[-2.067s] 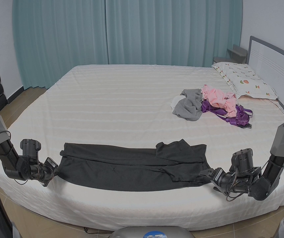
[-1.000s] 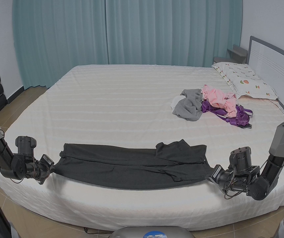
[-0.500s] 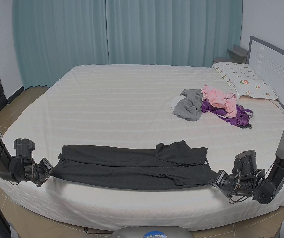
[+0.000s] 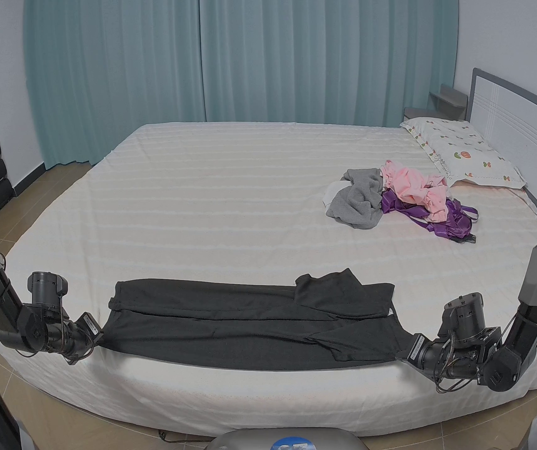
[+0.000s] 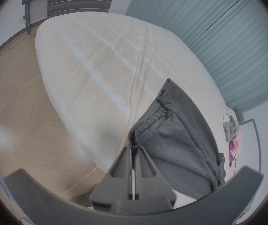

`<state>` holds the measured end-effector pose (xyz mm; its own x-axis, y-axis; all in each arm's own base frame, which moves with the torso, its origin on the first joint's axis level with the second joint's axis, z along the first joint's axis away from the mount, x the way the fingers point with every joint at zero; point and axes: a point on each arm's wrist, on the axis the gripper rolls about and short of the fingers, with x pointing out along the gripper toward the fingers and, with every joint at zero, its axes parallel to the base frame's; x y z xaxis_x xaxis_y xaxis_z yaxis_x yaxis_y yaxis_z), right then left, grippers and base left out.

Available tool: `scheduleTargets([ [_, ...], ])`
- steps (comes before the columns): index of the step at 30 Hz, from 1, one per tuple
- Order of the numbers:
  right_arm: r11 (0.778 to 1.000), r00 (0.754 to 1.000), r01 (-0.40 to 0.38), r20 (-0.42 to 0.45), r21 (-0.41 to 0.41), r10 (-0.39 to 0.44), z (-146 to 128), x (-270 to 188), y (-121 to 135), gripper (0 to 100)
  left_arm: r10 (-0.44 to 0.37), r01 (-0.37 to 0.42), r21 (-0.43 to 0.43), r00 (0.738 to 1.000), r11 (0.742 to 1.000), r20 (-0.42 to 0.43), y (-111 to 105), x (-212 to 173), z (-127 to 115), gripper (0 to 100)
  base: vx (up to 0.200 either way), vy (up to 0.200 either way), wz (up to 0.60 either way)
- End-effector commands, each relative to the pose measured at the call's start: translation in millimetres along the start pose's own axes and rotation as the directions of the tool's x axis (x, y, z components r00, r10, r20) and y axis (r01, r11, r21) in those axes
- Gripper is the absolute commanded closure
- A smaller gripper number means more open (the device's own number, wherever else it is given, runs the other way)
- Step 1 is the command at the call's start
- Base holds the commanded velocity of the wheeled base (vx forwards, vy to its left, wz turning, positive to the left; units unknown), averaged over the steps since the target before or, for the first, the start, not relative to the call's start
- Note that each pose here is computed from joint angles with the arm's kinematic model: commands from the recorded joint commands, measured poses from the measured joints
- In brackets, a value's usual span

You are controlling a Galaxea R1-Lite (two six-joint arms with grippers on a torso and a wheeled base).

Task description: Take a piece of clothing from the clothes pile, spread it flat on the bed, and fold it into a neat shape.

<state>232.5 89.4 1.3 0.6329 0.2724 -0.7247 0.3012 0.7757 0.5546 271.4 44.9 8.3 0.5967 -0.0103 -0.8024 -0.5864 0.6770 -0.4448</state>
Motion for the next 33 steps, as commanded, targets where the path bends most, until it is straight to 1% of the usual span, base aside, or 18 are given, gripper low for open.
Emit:
scheduleTargets([
  [1,0.999,0.999,0.032,-0.026,-0.001,-0.032,-4.6,7.3,-5.9,100,0.028,-0.027,0.022,0.999,0.999,-0.035,3.6,0.8,-4.2,100,0.000,0.000,0.00],
  [2,0.999,0.999,0.037,-0.030,-0.001,-0.037,-5.4,8.9,-7.0,100,0.033,-0.032,0.025,0.999,0.999,-0.041,4.2,1.2,-4.9,100,0.000,0.000,0.00],
  [3,0.999,0.999,0.038,-0.031,-0.001,-0.039,-5.8,10.3,-7.6,0,0.033,-0.031,0.025,0.999,0.999,-0.043,4.1,1.2,-4.8,0,0.000,0.000,0.00],
  [6,1.000,0.999,0.027,-0.026,0.000,-0.027,-4.5,8.9,-5.8,0,0.029,-0.028,0.024,0.999,0.999,-0.041,3.6,0.9,-4.3,0,0.000,0.000,0.00],
  [9,1.000,1.000,-0.005,0.010,0.006,0.005,2.8,0.3,-1.0,0,0.018,-0.017,0.021,0.999,1.000,-0.029,1.2,-0.7,-1.6,0,0.000,0.000,0.00],
  [10,1.000,1.000,-0.005,0.010,0.006,0.005,2.8,0.3,-1.0,0,0.018,-0.017,0.021,0.999,1.000,-0.029,1.2,-0.7,-1.6,0,0.000,0.000,0.00],
  [11,0.999,0.998,-0.038,0.057,0.018,0.037,12.7,-10.9,4.0,0,0.002,-0.002,0.018,1.000,1.000,-0.008,-1.6,-4.7,2.3,0,0.000,0.000,0.00],
  [12,0.998,0.996,-0.051,0.076,0.021,0.050,16.5,-15.2,5.3,0,-0.011,0.010,0.016,1.000,1.000,0.007,-3.9,-8.2,5.1,0,0.000,0.000,0.00],
  [13,0.998,0.996,-0.051,0.076,0.021,0.050,16.5,-15.2,5.3,0,-0.011,0.010,0.016,1.000,1.000,0.007,-3.9,-8.2,5.1,0,0.000,0.000,0.00],
  [15,0.998,0.989,-0.069,0.132,0.012,0.067,30.0,-27.1,5.3,0,-0.059,0.058,0.013,0.997,0.998,0.051,-11.0,-18.2,15.6,0,0.000,0.000,0.00],
  [18,0.998,0.984,-0.066,0.170,0.015,0.062,39.8,-32.5,1.6,0,-0.090,0.089,0.015,0.993,0.996,0.080,-19.2,-20.2,23.2,0,0.000,0.000,0.00],
  [20,0.997,0.980,-0.069,0.191,0.022,0.064,45.6,-33.7,1.2,0,-0.107,0.105,0.021,0.990,0.994,0.089,-25.0,-18.4,27.0,0,0.000,0.000,0.00],
  [22,0.997,0.974,-0.068,0.217,0.028,0.060,53.1,-34.2,-0.5,0,-0.151,0.148,0.035,0.986,0.988,0.078,-37.2,-15.5,27.8,0,0.000,0.000,0.00],
  [24,0.997,0.974,-0.070,0.218,0.026,0.063,55.6,-31.1,0.2,0,-0.195,0.193,0.053,0.980,0.980,0.038,-46.6,-9.4,25.8,0,0.000,0.000,0.00],
  [25,0.997,0.974,-0.071,0.216,0.023,0.065,55.5,-30.3,0.5,0,-0.203,0.201,0.056,0.979,0.978,0.026,-48.0,-6.9,25.1,0,0.000,0.000,0.00],
  [26,0.996,0.975,-0.087,0.204,0.014,0.083,54.8,-27.1,3.1,0,-0.219,0.219,0.069,0.976,0.973,-0.001,-54.1,0.5,22.1,0,0.000,0.000,0.00],
  [29,0.990,0.978,-0.139,0.154,-0.011,0.139,54.0,-19.0,11.9,0,-0.223,0.225,0.087,0.974,0.970,-0.035,-62.5,17.7,17.8,0,0.000,0.000,0.00],
  [33,0.985,0.979,-0.171,0.109,-0.025,0.172,55.6,-5.2,18.7,0,-0.213,0.217,0.106,0.976,0.970,-0.051,-68.2,36.8,15.4,0,0.000,0.000,0.00],
])
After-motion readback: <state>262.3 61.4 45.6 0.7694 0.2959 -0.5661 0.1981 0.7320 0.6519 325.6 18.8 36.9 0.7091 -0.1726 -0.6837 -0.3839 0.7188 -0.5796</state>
